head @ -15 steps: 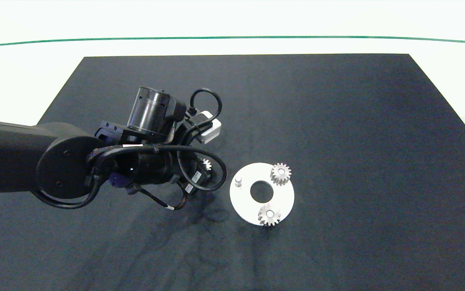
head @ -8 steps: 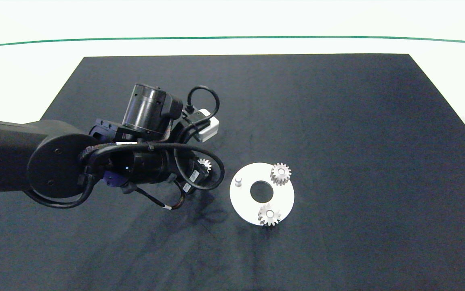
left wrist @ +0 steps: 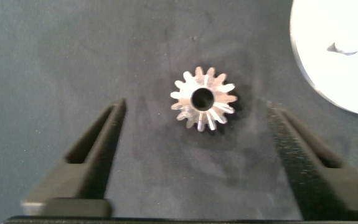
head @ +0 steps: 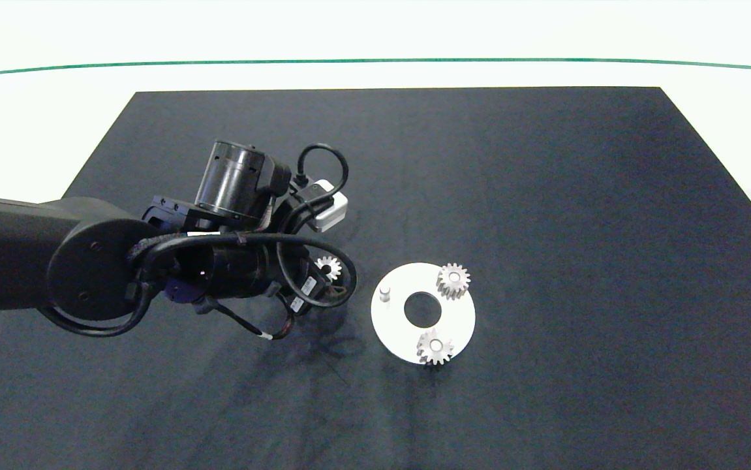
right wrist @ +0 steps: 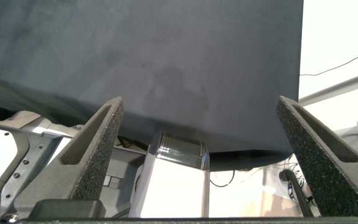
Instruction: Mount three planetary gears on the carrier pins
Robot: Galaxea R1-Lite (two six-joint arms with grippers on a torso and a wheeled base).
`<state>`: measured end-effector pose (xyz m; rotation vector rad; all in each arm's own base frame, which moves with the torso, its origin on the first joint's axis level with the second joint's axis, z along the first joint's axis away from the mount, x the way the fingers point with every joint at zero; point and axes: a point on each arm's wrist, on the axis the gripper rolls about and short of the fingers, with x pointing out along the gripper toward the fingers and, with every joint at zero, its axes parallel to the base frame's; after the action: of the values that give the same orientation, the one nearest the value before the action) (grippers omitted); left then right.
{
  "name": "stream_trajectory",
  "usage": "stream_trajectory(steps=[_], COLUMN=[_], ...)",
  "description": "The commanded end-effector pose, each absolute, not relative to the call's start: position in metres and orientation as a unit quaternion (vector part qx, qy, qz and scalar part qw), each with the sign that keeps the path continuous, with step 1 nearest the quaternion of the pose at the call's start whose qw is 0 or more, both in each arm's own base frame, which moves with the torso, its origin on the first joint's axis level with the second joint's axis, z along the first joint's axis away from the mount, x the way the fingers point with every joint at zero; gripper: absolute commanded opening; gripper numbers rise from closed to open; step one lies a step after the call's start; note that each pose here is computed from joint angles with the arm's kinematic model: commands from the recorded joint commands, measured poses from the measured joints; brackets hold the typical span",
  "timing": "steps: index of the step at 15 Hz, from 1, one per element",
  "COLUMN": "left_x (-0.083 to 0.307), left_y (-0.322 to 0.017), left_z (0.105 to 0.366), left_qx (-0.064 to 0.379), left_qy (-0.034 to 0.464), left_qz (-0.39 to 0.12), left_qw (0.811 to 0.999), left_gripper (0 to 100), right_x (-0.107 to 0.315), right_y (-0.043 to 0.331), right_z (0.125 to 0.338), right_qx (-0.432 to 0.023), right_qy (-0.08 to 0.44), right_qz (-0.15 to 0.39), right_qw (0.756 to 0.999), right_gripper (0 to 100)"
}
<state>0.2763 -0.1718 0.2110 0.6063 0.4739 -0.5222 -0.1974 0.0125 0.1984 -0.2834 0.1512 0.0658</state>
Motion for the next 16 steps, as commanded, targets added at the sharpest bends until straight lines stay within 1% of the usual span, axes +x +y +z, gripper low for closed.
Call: stream_trajectory(steps=[1, 4, 6, 9, 16], left_x=[0.280, 0.280, 0.280, 0.281, 0.287], left_y=[-0.171, -0.174, -0.175, -0.176, -0.180], left_z=[0.206, 0.205, 0.205, 0.206, 0.196], left_qx=[0.294, 0.272, 0.270, 0.253, 0.249], left_qy=[0.236, 0.242, 0.243, 0.240, 0.241], left_qz=[-0.249, -0.248, -0.249, -0.244, -0.243], left_qw=[0.892, 0.898, 0.898, 0.905, 0.906], left_gripper=[100, 94, 90, 84, 70], right_x=[-0.197, -0.197, -0.197, -0.197, -0.198], right_y=[0.012, 0.012, 0.012, 0.012, 0.012], right_z=[0.199, 0.199, 0.199, 0.199, 0.198], right_qx=[-0.142, -0.141, -0.141, -0.141, -0.142], right_qy=[0.080, 0.080, 0.081, 0.080, 0.077], right_qz=[0.034, 0.034, 0.034, 0.034, 0.035], right_qw=[0.986, 0.986, 0.986, 0.986, 0.986], right_gripper=[100, 100, 100, 100, 100])
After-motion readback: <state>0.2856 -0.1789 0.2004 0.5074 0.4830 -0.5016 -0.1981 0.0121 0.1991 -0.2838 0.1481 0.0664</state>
